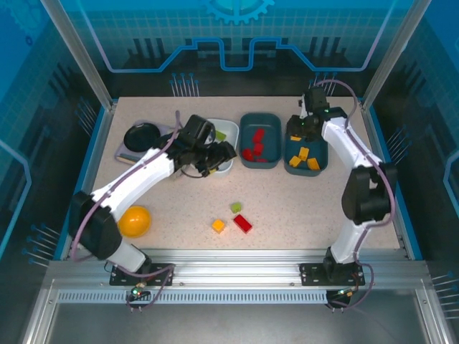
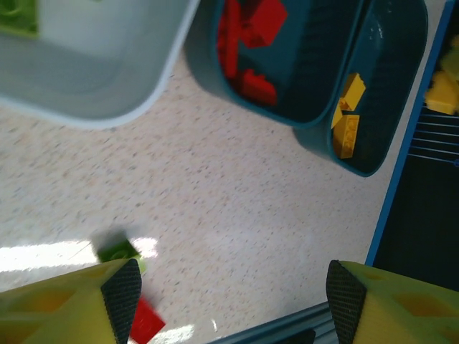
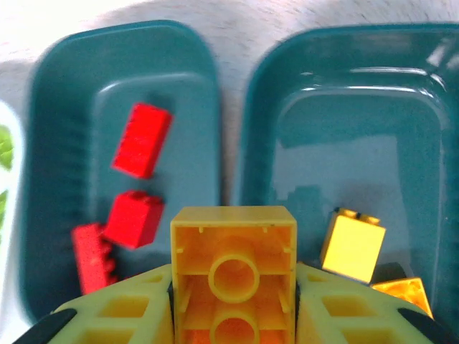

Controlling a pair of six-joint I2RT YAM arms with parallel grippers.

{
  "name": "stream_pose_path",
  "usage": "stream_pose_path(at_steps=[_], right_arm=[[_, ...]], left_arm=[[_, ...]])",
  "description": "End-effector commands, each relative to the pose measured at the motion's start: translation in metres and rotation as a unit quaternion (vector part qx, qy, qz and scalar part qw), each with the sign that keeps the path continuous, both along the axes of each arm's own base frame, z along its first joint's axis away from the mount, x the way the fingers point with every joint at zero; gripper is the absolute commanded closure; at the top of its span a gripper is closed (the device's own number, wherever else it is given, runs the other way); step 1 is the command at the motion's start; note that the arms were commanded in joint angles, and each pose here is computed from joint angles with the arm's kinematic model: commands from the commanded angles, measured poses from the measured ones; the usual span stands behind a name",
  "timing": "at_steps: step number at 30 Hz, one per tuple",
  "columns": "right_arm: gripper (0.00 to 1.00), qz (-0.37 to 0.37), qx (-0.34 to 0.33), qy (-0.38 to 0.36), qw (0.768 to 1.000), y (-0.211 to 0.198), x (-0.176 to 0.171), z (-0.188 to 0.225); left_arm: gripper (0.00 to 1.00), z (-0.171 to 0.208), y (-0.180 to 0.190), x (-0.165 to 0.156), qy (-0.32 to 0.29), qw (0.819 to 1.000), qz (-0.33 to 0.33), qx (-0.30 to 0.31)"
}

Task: Sort the legos into containers by color

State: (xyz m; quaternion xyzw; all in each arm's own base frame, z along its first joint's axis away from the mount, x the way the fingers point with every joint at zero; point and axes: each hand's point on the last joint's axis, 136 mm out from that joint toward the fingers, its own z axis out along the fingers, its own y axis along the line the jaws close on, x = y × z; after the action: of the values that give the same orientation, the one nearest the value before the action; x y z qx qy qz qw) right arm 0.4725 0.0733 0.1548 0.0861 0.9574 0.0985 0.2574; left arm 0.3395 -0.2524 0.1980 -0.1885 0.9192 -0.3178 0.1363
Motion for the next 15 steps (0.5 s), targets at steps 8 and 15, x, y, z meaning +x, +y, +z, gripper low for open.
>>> stream_pose_path(at_steps=[8, 15], right_arm=[[0.61, -0.074, 0.054, 0.104, 0.990, -0.032, 0.052, -0.070], [0.51, -0.083, 0.040, 0.137, 0.986, -0.040, 0.057, -0.097]], left_arm=[[0.29, -0.001, -0.048, 0.034, -0.011, 0.998, -0.054, -0.012], [0.29, -0.017, -0.046, 0.024, 0.011, 0.998, -0.057, 0.016]])
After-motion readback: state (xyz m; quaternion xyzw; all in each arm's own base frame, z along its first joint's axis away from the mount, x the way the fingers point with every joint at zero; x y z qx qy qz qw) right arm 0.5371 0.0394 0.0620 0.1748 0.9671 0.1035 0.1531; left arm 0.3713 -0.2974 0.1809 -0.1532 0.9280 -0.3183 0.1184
